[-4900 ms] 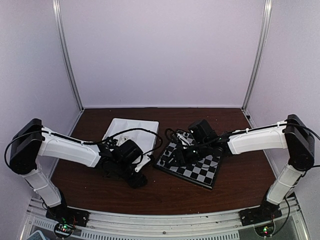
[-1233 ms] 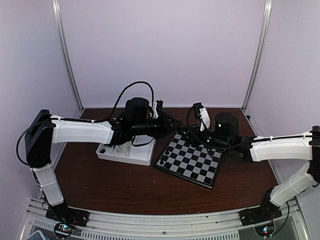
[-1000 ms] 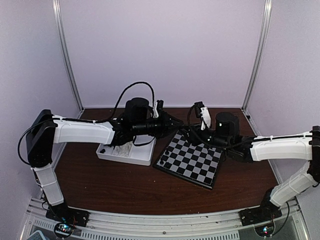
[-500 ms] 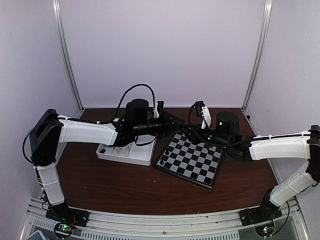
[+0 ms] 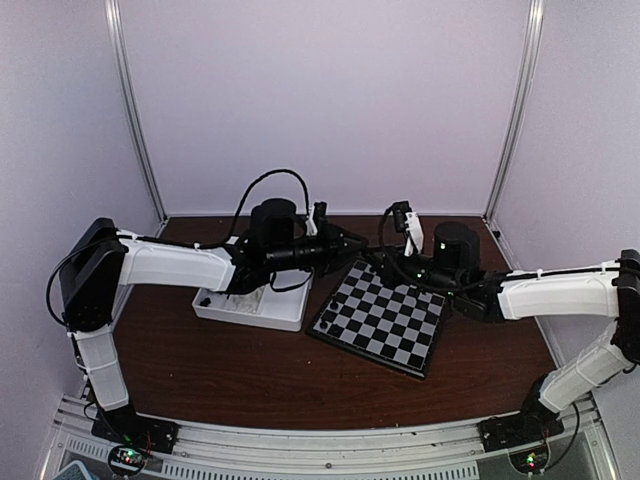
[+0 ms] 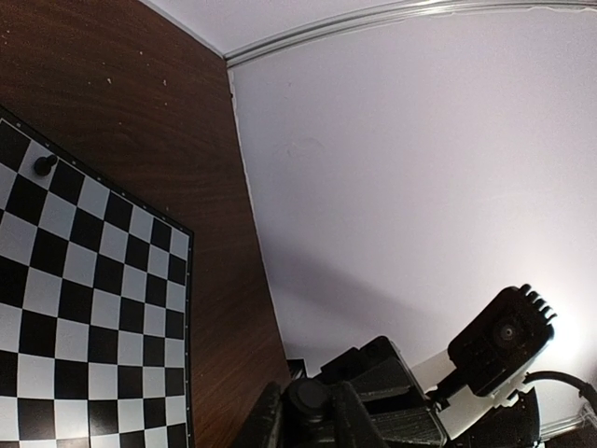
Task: Set up the chess pieces on the board
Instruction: Place the chess piece on the chessboard.
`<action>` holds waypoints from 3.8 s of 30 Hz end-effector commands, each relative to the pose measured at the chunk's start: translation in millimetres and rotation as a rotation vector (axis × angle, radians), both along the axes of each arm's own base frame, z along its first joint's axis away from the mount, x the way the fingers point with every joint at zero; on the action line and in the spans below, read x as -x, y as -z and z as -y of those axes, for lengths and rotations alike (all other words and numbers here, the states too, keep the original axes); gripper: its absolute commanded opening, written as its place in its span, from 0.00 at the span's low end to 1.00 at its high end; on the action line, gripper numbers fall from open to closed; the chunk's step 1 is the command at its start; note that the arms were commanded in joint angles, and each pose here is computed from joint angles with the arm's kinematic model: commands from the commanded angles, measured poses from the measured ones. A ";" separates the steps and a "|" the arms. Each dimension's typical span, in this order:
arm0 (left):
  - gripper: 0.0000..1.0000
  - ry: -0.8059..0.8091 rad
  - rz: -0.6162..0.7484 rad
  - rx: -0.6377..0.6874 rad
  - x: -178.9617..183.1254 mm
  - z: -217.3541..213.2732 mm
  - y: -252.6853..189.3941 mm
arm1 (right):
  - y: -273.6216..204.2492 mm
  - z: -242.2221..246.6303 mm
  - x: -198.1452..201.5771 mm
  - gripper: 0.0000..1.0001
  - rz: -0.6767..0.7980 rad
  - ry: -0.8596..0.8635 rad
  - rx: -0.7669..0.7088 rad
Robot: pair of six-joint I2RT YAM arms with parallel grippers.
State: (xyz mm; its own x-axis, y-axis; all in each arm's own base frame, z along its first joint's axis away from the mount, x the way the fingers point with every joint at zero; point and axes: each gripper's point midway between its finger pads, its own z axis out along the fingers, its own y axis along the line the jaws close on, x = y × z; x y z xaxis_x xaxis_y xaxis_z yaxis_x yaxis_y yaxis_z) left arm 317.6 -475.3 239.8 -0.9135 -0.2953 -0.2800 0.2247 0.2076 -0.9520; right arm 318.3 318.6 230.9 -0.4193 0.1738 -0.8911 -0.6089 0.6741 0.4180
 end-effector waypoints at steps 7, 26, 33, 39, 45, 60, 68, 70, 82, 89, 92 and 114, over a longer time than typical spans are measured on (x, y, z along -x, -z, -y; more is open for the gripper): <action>0.37 0.023 0.004 -0.011 4.6 -4.2 13.6 | -8.1 9.8 5.5 0.00 -0.001 0.007 -0.016; 0.62 0.107 0.309 -0.274 0.6 -59.1 3.8 | 51.5 30.7 34.4 0.00 -0.466 -0.092 0.208; 0.58 0.200 0.772 -0.515 8.3 -73.1 -2.5 | 44.4 18.7 46.5 0.00 -0.605 -0.243 0.191; 0.58 0.394 1.276 -0.639 37.0 -64.3 9.1 | 36.6 1.4 52.4 0.00 -0.673 -0.362 0.187; 0.58 0.511 1.671 -0.718 55.3 -56.0 26.4 | 33.7 -9.9 56.0 0.00 -0.727 -0.422 0.149; 0.55 0.698 1.821 -0.667 65.4 -41.1 48.9 | 34.6 -29.3 61.5 0.00 -0.820 -0.521 0.035; 0.51 0.738 1.812 -0.684 59.0 -34.1 56.2 | 35.6 -33.6 59.8 0.00 -0.836 -0.533 0.010; 0.49 0.732 1.815 -0.679 58.3 -32.6 55.7 | 35.7 -34.3 59.4 0.00 -0.838 -0.535 0.006; 0.24 0.721 1.814 -0.710 52.4 -31.0 58.2 | 37.1 -37.1 57.3 0.00 -0.843 -0.538 -0.003; 0.15 0.715 1.816 -0.724 50.2 -31.5 58.3 | 40.4 -37.5 56.7 0.00 -0.850 -0.535 -0.002; 0.15 0.703 1.798 -0.742 46.8 -31.6 58.4 | 40.3 -37.2 55.5 0.06 -0.843 -0.528 -0.001; 0.14 0.396 1.489 -0.853 10.9 -30.4 35.0 | 16.4 -21.2 26.2 0.32 -0.613 -0.321 -0.079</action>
State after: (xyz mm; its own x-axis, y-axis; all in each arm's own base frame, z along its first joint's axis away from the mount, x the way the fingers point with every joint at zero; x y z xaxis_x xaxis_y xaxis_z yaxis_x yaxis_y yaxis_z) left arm 297.6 -435.0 181.0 0.2940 0.5730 -0.7650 0.8900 0.1278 0.4377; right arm 283.1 341.9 201.7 -0.9074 -0.0450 -0.4178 -0.3900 0.4604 0.7974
